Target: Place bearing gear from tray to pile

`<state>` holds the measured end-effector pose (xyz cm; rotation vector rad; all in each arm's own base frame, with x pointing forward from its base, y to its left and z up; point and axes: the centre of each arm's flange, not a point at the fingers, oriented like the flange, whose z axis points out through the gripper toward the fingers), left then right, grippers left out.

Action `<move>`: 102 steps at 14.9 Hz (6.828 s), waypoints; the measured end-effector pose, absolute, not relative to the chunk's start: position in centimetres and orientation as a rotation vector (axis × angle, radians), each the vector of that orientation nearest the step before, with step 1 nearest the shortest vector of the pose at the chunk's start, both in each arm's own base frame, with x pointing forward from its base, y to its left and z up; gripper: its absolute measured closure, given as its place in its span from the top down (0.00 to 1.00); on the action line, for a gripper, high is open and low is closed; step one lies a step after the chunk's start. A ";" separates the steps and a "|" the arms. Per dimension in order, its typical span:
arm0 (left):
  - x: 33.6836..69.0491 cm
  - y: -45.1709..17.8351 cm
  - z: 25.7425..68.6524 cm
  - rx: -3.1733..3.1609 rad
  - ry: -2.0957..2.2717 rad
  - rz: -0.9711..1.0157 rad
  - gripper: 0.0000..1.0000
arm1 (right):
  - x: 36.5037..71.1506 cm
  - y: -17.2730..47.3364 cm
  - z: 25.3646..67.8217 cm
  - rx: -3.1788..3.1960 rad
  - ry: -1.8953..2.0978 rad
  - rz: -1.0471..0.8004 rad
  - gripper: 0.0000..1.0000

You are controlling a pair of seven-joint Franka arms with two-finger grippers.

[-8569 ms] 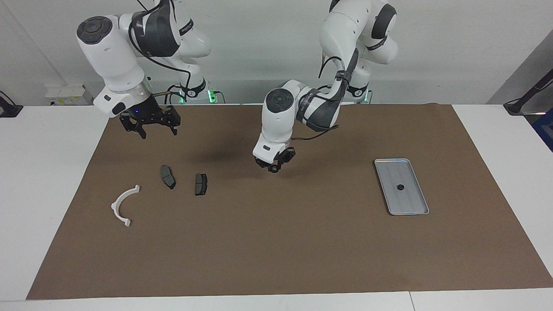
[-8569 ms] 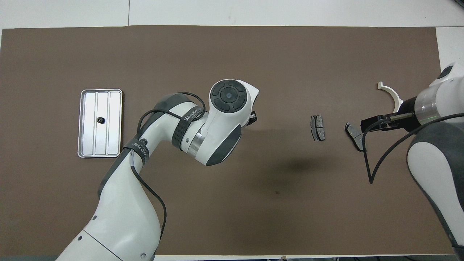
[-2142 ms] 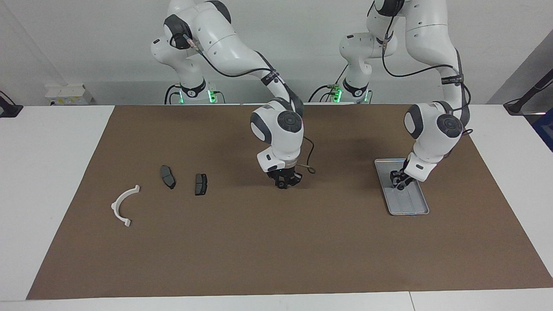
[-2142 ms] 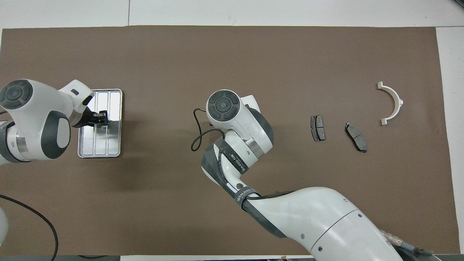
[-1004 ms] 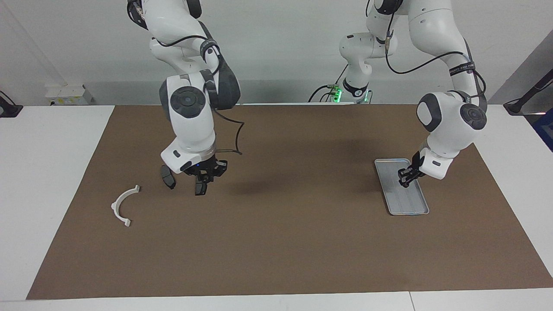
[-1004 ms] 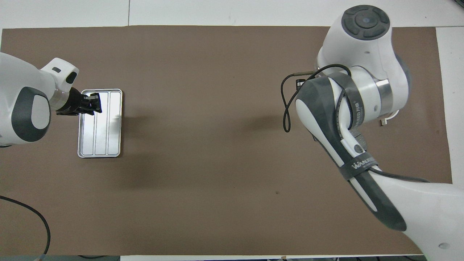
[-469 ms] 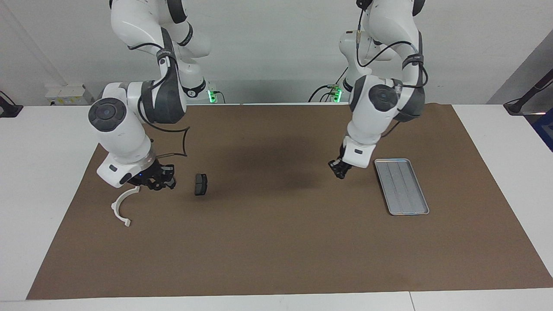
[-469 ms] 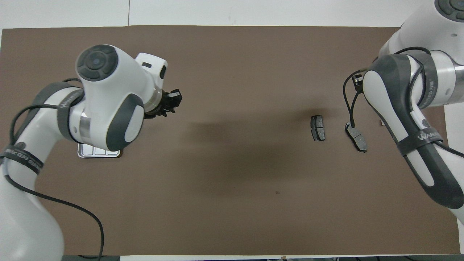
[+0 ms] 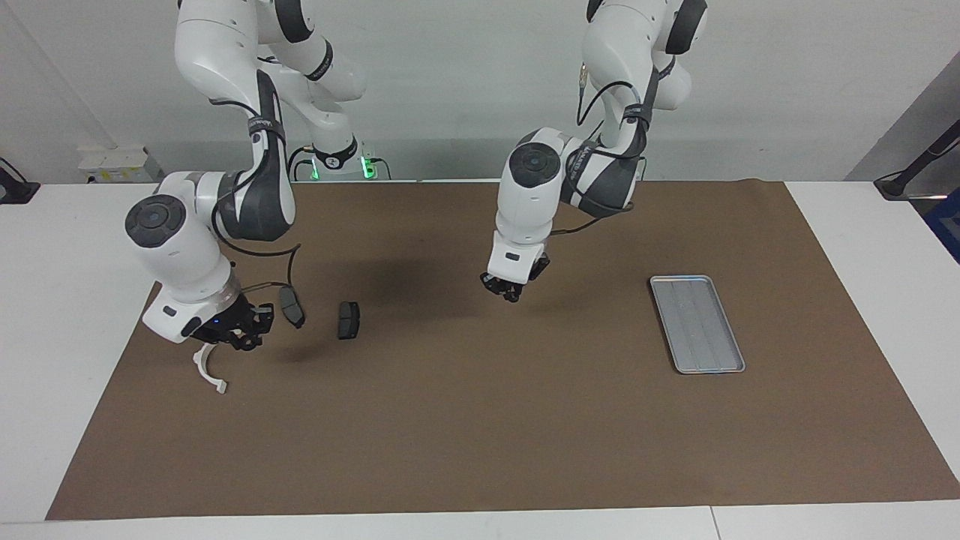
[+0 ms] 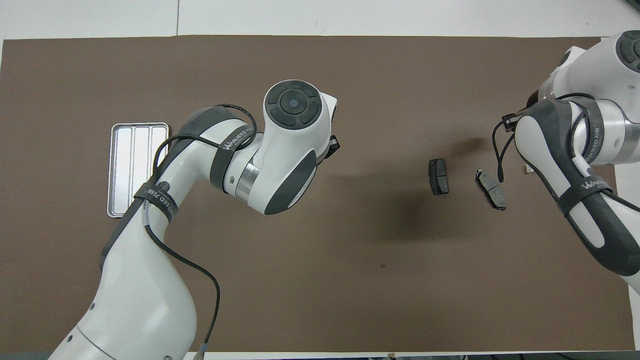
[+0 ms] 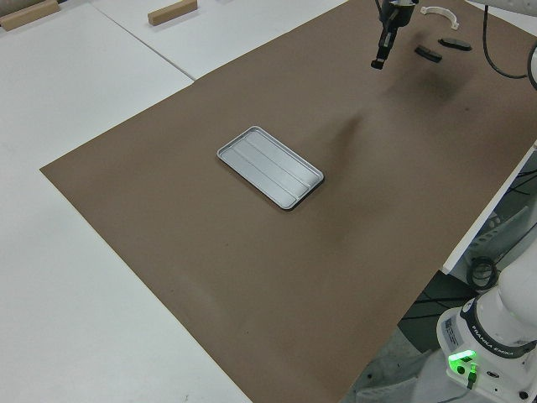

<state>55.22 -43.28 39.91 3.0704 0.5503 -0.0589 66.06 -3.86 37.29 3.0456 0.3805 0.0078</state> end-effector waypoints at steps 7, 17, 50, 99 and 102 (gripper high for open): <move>56.4 -44.2 38.3 3.034 0.554 -0.002 0.23 | 65.8 -3.7 33.3 3.046 0.392 0.074 0.35; 56.5 -44.8 33.2 3.038 0.552 -0.004 0.23 | 66.6 -4.0 29.2 3.048 0.393 0.109 0.35; 62.4 -9.7 55.0 3.053 0.537 0.110 1.00 | 65.0 4.2 36.8 3.070 0.271 0.017 0.84; 55.5 -3.5 60.8 3.080 0.107 -0.009 1.00 | 61.1 40.5 28.1 3.039 -0.551 0.045 0.90; 55.5 -3.5 61.0 3.080 0.107 -0.005 1.00 | 61.2 40.5 28.3 3.039 -0.553 0.047 0.80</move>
